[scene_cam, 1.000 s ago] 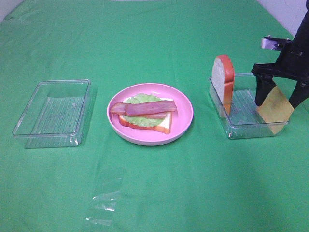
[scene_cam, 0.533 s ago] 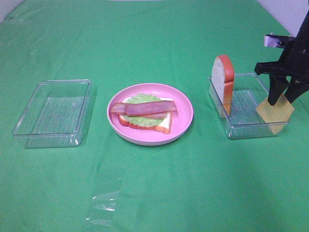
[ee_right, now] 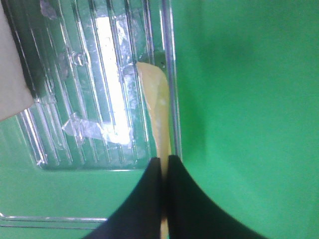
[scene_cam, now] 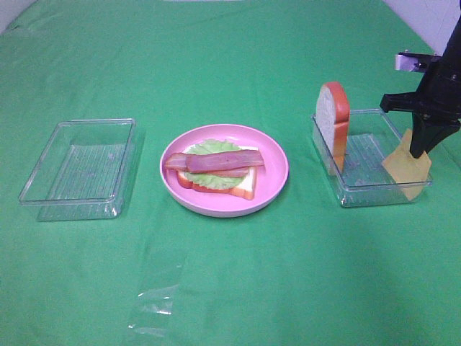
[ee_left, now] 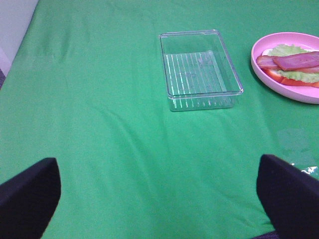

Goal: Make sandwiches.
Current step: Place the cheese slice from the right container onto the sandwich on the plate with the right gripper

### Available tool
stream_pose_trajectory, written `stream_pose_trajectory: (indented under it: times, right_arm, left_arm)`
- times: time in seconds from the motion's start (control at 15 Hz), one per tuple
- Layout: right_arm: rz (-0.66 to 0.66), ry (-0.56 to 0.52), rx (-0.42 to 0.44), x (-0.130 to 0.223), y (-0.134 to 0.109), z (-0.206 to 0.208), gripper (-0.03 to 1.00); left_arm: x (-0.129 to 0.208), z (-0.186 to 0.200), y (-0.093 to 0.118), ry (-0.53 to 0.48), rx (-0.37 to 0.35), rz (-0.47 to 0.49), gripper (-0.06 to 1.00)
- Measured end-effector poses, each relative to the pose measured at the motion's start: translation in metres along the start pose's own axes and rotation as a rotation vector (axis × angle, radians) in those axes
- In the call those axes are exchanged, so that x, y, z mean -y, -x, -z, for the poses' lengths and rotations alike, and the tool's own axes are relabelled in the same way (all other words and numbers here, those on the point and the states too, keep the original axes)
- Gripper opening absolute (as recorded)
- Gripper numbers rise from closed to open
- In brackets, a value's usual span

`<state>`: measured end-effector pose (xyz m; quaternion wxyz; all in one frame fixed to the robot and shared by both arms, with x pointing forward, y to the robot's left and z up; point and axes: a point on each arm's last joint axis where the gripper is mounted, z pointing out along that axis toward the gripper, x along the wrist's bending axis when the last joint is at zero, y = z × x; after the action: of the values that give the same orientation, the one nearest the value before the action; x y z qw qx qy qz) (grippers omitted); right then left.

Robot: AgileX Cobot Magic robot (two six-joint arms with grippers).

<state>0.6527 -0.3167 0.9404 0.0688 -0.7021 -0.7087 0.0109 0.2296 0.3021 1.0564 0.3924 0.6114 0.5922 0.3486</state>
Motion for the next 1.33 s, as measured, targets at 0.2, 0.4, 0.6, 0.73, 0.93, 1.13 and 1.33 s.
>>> stream_pose_trajectory:
  times: [0.2, 0.4, 0.6, 0.73, 0.93, 1.13, 1.33]
  right_arm:
    - [0.041, 0.058, -0.043, 0.008, -0.016, 0.032, 0.01]
    - [0.100, 0.174, -0.038, 0.013, -0.039, 0.073, 0.01]
    - [0.230, 0.339, -0.029, 0.029, -0.088, 0.129, 0.01]
    - [0.354, 0.407, -0.042, 0.043, -0.136, 0.145, 0.01]
    - [0.443, 0.429, -0.089, 0.045, -0.179, 0.133, 0.01]
    - [0.494, 0.405, -0.182, 0.038, -0.222, 0.101, 0.01]
    - [0.489, 0.333, -0.249, 0.025, -0.249, 0.052, 0.01]
  left_arm:
    - [0.000, 0.000, 0.000, 0.000, 0.000, 0.000, 0.99]
    - [0.000, 0.000, 0.000, 0.000, 0.000, 0.000, 0.99]
    - [0.000, 0.000, 0.000, 0.000, 0.000, 0.000, 0.99]
    - [0.000, 0.000, 0.000, 0.000, 0.000, 0.000, 0.99]
    - [0.000, 0.000, 0.000, 0.000, 0.000, 0.000, 0.99]
    - [0.000, 0.000, 0.000, 0.000, 0.000, 0.000, 0.99]
    - [0.000, 0.000, 0.000, 0.000, 0.000, 0.000, 0.99]
